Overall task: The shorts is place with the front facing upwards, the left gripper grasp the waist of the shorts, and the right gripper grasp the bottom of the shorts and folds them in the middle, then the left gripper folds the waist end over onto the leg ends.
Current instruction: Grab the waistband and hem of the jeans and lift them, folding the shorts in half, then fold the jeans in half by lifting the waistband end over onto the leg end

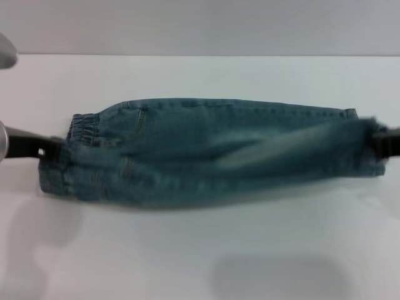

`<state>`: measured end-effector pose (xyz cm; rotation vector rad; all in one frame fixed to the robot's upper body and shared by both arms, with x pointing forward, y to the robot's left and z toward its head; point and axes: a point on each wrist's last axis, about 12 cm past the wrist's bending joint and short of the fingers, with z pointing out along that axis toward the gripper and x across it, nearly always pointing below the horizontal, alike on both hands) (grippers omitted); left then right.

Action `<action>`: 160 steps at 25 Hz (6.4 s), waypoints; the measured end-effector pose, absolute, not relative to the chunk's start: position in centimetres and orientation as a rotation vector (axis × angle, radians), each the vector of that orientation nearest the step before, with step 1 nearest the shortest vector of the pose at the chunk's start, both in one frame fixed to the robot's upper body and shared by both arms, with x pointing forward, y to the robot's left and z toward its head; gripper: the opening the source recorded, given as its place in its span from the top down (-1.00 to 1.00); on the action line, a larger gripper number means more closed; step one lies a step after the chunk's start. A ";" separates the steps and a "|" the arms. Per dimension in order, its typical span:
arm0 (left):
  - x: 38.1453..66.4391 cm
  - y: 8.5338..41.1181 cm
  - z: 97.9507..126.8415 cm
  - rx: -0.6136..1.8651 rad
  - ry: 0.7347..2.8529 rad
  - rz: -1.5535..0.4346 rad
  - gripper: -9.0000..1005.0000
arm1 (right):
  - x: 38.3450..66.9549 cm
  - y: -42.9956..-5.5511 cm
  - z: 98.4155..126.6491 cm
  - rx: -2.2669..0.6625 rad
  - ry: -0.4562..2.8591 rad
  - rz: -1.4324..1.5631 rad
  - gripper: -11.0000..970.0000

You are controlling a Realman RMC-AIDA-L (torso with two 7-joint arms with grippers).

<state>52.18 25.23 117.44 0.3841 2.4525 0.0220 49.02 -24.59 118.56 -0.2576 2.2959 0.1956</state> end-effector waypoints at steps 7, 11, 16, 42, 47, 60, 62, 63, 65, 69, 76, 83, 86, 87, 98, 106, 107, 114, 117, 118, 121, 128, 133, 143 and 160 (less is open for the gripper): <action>52.7 25.3 117.6 0.341 2.334 0.000 0.92 | 50.0 -24.5 117.9 -0.227 2.158 0.187 0.97; 53.2 25.0 117.2 0.341 2.287 -0.012 0.92 | 50.7 -24.5 116.3 -0.228 2.147 0.185 0.97; 53.7 24.4 116.7 0.335 2.230 -0.041 0.92 | 51.0 -24.3 115.3 -0.217 2.134 0.193 0.97; 55.5 25.1 115.9 0.233 2.045 -0.066 0.92 | 51.4 -26.9 112.8 0.111 1.972 0.248 0.97; 55.8 24.7 115.9 0.247 2.039 -0.071 0.92 | 51.3 -27.0 112.8 0.141 1.959 0.265 0.97; 56.6 24.0 115.9 0.275 2.021 -0.077 0.91 | 51.1 -26.6 113.5 0.234 1.934 0.370 0.97; 56.7 24.0 115.9 0.275 2.022 -0.076 0.91 | 50.9 -26.2 113.5 0.231 1.933 0.384 0.97; 56.7 24.0 115.8 0.276 2.022 -0.076 0.91 | 50.9 -26.1 113.5 0.227 1.933 0.386 0.97; 56.8 23.9 115.7 0.277 2.023 -0.076 0.91 | 51.0 -26.3 113.2 0.228 1.940 0.373 0.96; 57.2 23.7 115.3 0.289 2.023 -0.075 0.91 | 51.5 -27.3 112.2 0.251 1.952 0.341 0.96; 57.9 23.0 115.2 0.314 2.003 -0.082 0.90 | 52.0 -28.2 111.4 0.269 1.916 0.309 0.95; 58.8 21.7 113.9 0.356 1.970 -0.095 0.89 | 52.8 -27.9 110.7 0.159 1.900 0.243 0.81; 59.1 21.3 113.6 0.356 1.950 -0.109 0.89 | 53.0 -27.9 110.6 0.148 1.904 0.238 0.60; 59.1 21.3 113.7 0.357 1.947 -0.110 0.76 | 53.0 -27.8 110.6 0.145 1.903 0.238 0.54; 58.9 21.4 113.9 0.342 1.935 -0.123 0.07 | 52.4 -26.8 111.8 -0.011 1.736 0.137 -0.13; 58.1 22.2 114.0 0.312 1.948 -0.125 -0.51 | 50.0 -25.3 108.6 -0.155 1.327 0.056 -0.51; 58.1 22.2 114.0 0.312 1.948 -0.125 -0.55 | 50.0 -25.3 108.6 -0.155 1.327 0.056 -0.58; 57.4 22.6 113.8 0.310 2.045 -0.114 -0.69 | 49.8 -25.2 105.9 -0.135 1.407 0.076 -0.64; 57.2 22.6 113.8 0.321 2.092 -0.111 -0.69 | 49.5 -25.3 104.9 -0.138 1.447 0.072 -0.50; 57.2 22.5 113.9 0.325 2.104 -0.110 -0.69 | 49.5 -25.3 104.6 -0.144 1.459 0.071 -0.43; 56.9 22.5 113.9 0.339 2.138 -0.105 -0.69 | 49.5 -25.3 103.9 -0.164 1.489 0.071 -0.23; 56.9 22.8 113.9 0.339 2.201 -0.093 -0.69 | 49.3 -25.2 103.0 -0.174 1.532 0.083 0.14; 57.2 23.1 113.7 0.333 2.255 -0.080 -0.69 | 49.0 -25.2 102.5 -0.186 1.554 0.083 0.39; 57.7 22.9 112.9 0.340 2.306 -0.077 -0.70 | 48.5 -25.1 102.1 -0.197 1.571 0.089 0.94; 58.5 23.1 111.9 0.329 2.347 -0.081 -0.69 | 49.1 -24.7 102.4 -0.211 1.559 0.097 0.98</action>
